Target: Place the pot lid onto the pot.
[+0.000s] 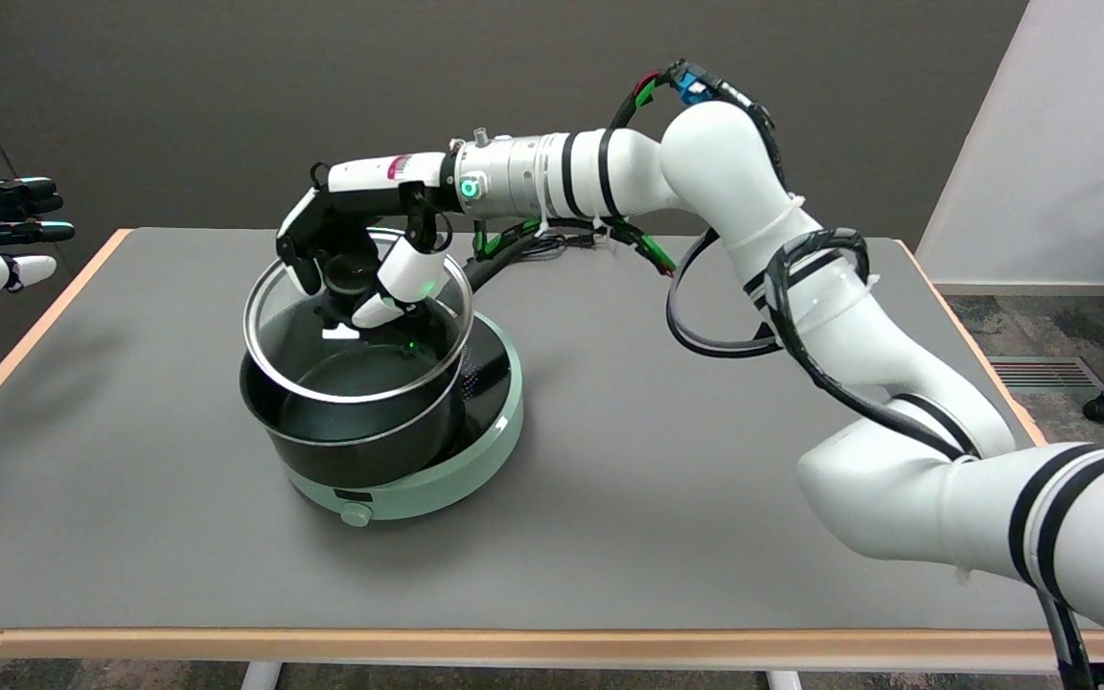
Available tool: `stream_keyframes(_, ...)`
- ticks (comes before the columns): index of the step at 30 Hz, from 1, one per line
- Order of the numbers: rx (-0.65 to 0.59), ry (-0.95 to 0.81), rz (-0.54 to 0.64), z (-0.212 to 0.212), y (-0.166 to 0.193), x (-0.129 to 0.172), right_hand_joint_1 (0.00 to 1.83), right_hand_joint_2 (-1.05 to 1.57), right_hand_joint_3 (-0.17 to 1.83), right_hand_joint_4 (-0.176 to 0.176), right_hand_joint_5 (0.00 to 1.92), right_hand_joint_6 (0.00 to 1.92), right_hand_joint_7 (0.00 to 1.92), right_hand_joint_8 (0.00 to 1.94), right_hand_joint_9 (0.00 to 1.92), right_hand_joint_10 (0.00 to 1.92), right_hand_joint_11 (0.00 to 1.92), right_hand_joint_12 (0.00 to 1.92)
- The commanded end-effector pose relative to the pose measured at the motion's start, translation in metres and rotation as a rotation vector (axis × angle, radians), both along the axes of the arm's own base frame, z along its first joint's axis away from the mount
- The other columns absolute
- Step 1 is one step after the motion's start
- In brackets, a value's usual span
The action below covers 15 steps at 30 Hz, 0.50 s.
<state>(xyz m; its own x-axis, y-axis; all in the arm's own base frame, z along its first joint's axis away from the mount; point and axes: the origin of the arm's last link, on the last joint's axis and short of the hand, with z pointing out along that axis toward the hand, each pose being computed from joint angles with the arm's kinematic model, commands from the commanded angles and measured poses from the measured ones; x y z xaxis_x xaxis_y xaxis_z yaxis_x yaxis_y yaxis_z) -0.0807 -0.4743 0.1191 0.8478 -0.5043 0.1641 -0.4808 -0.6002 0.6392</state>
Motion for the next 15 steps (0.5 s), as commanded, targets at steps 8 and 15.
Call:
stream_keyframes(8, 0.064, 0.023, -0.091, -0.0074, 0.0084, 0.0038, 1.49, 0.86, 0.81, 0.175, 0.61, 1.36, 0.74, 1.55, 0.66, 1.87, 0.42, 1.92)
stream_keyframes(15, 0.073, 0.025, -0.089, -0.0112, 0.0094, 0.0046, 1.49, 0.86, 0.81, 0.174, 0.61, 1.36, 0.75, 1.55, 0.67, 1.88, 0.42, 1.92)
